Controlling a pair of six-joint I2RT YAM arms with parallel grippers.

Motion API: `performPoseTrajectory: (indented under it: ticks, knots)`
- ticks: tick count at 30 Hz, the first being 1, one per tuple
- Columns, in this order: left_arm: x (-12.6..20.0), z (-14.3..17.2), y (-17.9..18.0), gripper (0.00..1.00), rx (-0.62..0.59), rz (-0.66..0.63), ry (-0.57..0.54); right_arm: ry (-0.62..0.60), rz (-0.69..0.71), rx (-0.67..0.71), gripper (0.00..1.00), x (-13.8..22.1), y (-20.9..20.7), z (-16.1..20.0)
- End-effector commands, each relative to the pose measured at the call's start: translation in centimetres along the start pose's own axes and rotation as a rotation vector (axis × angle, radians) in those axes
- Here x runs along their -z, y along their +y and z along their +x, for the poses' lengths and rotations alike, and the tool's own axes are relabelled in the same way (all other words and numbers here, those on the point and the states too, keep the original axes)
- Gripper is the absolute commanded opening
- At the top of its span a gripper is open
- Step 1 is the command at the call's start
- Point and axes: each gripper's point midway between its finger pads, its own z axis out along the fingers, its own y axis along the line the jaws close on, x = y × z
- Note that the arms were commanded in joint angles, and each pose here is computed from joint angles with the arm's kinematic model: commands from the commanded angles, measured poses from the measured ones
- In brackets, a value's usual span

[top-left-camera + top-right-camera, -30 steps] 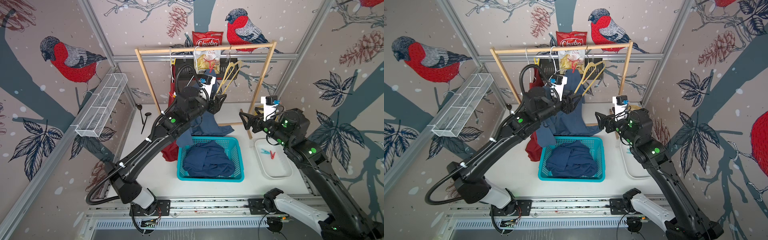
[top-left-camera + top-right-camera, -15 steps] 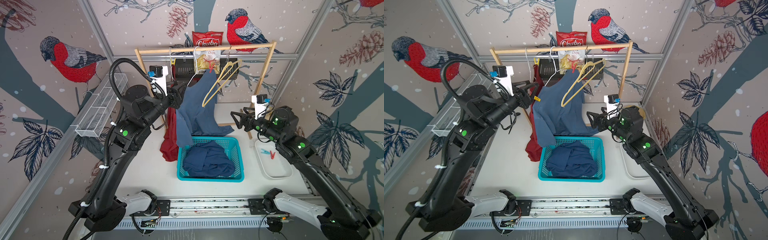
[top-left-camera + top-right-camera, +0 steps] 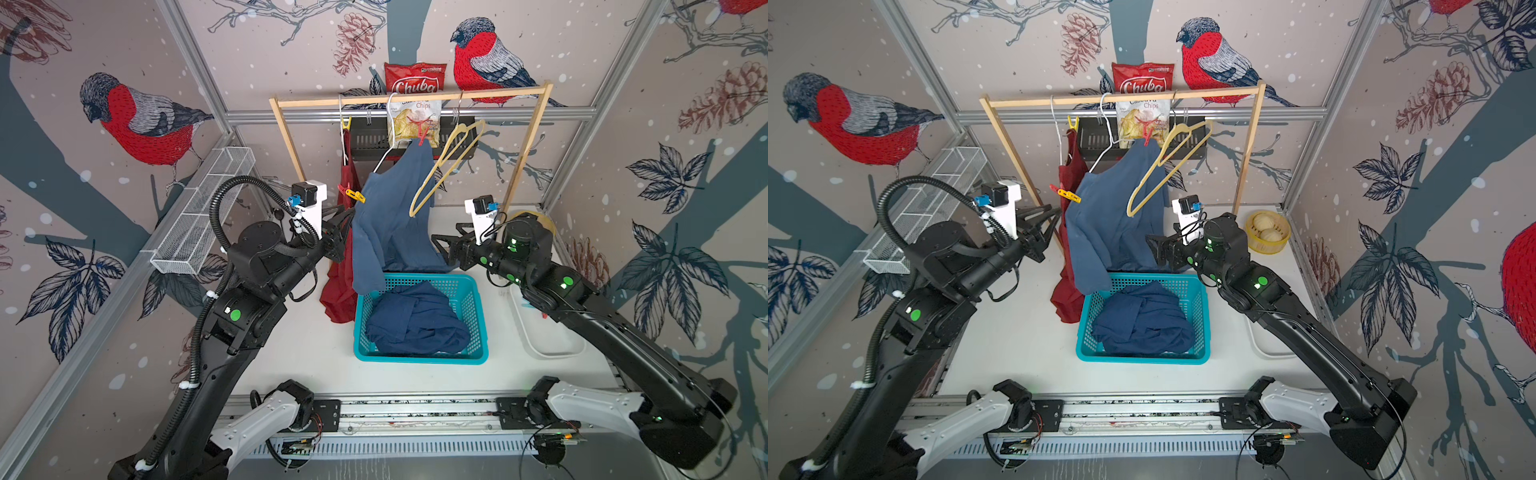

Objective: Remove the clothespins securing t-shirts to the hanger
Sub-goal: Pick up the hanger from the clothes rail.

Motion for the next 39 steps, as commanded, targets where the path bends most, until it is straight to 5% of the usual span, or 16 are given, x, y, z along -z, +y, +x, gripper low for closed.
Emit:
performPoseTrajectory:
  ticks: [1,18,39]
  knots:
    - [-0.7,0.6,0.1,0.3,-0.016,0.028,0.004,-0.054,-0.032,-0.017,0.85,-0.3,0.9,-1.4]
    - [-3.9,2.2,1.9,0.25,0.057,0.105,0.039,-0.021,-0.014,0.005,0.85,-1.0,0.6,-0.2]
    - [-6.7,4.9,3.1,0.35,0.054,0.087,0.102,0.001,0.003,0.018,0.85,-1.1,0.2,0.5]
